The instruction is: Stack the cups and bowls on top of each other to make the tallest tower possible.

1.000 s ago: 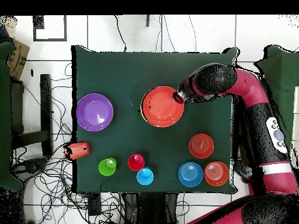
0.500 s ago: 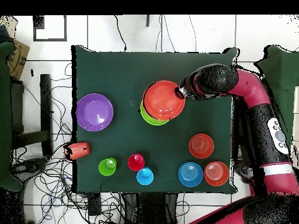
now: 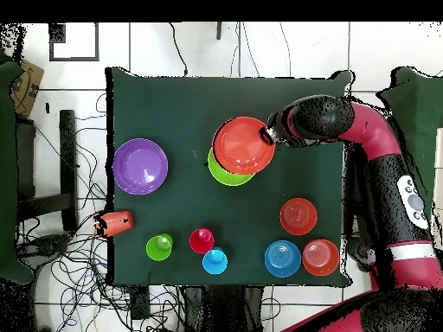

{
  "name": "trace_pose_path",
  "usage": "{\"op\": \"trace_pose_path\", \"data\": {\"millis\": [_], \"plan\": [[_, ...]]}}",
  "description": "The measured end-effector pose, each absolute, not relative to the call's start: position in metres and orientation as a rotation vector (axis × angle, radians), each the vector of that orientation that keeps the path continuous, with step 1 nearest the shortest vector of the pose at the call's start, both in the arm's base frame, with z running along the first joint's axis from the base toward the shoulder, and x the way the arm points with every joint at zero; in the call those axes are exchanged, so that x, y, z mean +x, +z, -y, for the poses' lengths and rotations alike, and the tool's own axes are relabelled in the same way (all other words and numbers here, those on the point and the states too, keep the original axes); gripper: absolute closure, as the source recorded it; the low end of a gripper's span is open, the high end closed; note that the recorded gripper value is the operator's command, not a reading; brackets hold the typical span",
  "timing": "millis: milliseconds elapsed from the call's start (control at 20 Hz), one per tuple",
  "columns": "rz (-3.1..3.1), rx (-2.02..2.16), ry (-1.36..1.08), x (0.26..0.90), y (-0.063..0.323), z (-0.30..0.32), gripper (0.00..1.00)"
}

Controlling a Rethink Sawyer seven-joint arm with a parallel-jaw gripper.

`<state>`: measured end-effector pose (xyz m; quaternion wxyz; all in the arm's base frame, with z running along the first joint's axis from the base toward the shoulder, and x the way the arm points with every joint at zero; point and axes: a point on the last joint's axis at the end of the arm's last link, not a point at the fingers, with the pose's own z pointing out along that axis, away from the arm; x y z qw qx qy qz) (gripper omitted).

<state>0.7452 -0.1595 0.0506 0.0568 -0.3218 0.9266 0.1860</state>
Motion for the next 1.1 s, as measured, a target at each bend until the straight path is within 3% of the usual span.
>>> {"op": "trace_pose_path", "data": {"millis": [1100], "plan": [[-2.824,-0.983,0.560,0.7424,0.0462,0.1580,1.00]]}}
